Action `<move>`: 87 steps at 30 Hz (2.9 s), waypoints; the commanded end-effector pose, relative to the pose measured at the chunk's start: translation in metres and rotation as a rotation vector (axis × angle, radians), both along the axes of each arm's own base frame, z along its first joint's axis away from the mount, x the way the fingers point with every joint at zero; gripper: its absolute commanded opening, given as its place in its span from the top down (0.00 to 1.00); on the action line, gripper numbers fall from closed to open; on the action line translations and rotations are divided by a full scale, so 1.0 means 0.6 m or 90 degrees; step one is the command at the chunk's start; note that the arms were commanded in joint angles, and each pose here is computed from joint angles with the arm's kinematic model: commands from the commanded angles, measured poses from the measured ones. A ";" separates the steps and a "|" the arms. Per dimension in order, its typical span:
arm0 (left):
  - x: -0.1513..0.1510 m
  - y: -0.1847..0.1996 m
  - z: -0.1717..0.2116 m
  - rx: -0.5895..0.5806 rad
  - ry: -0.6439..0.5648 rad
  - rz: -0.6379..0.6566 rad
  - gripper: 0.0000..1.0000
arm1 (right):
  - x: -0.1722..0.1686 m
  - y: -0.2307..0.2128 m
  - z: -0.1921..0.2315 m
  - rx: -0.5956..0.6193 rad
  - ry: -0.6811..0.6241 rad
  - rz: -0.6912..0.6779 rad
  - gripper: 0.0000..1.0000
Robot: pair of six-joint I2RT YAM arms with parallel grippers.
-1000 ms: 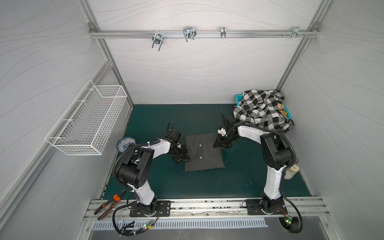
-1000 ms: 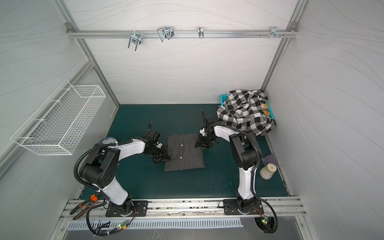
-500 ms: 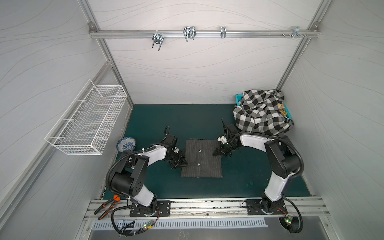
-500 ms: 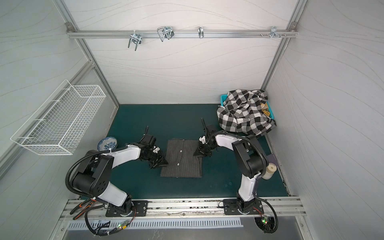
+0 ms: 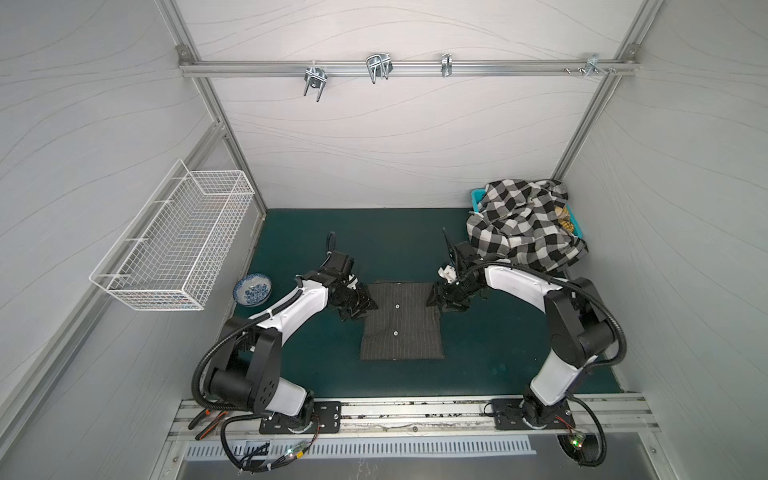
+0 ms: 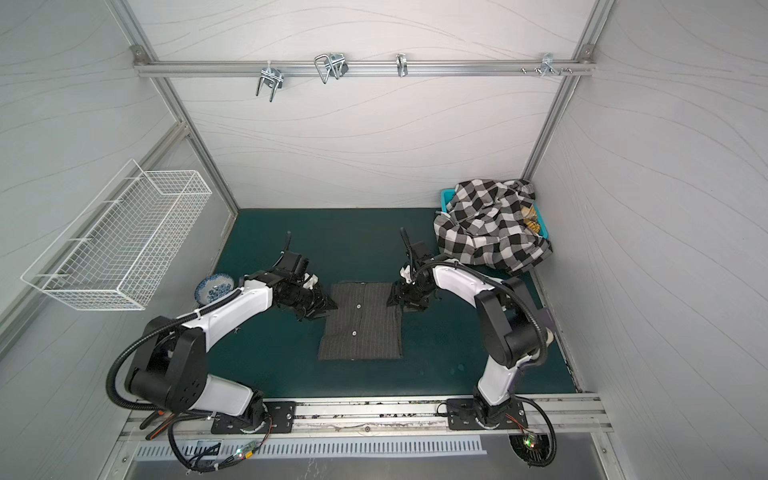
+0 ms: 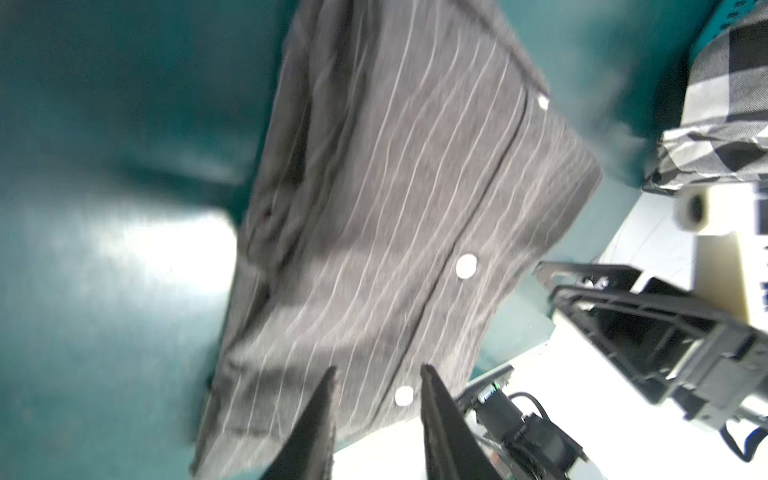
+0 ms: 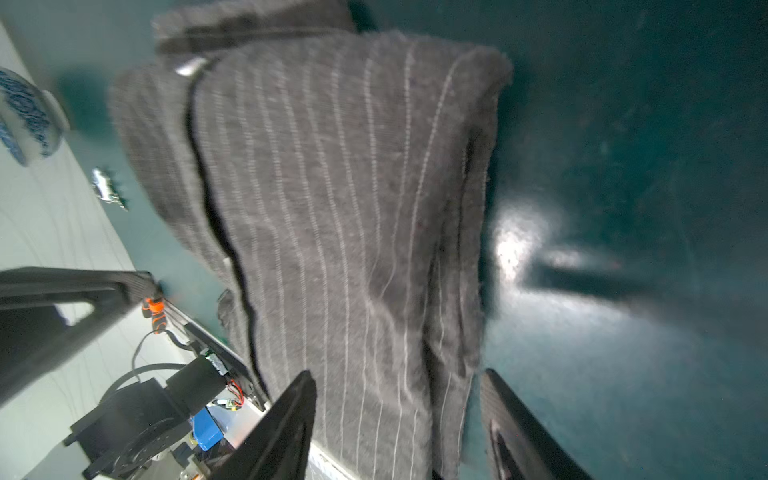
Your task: Fold and stack the long sleeve shirts
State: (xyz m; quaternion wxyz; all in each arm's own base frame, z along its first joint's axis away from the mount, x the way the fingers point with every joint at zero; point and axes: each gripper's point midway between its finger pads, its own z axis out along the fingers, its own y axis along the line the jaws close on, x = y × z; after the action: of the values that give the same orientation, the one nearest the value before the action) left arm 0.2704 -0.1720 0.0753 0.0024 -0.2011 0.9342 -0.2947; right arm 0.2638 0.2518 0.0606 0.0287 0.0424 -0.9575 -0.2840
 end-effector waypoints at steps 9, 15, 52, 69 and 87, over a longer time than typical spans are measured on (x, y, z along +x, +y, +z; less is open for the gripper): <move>0.003 0.013 -0.098 0.046 0.058 0.001 0.74 | -0.006 0.038 -0.036 0.004 0.016 0.036 0.59; 0.001 0.013 -0.097 0.045 0.057 -0.001 0.74 | -0.006 0.000 -0.048 -0.112 0.000 0.043 0.39; -0.030 0.019 -0.125 0.046 0.096 0.009 0.76 | -0.011 0.039 -0.067 0.172 0.127 -0.080 0.54; 0.001 0.018 -0.036 0.041 0.030 0.020 0.69 | -0.022 -0.040 0.072 -0.063 -0.041 -0.038 0.50; -0.001 0.022 -0.112 0.068 0.079 0.017 0.82 | -0.023 -0.006 -0.064 -0.110 0.020 -0.010 0.91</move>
State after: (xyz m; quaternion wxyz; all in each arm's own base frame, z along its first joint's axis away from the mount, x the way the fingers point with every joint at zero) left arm 0.2710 -0.1615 0.0233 -0.0381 -0.2300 0.9409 -0.2458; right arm 0.2510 0.2586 0.0306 0.0448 0.0401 -0.9750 -0.2140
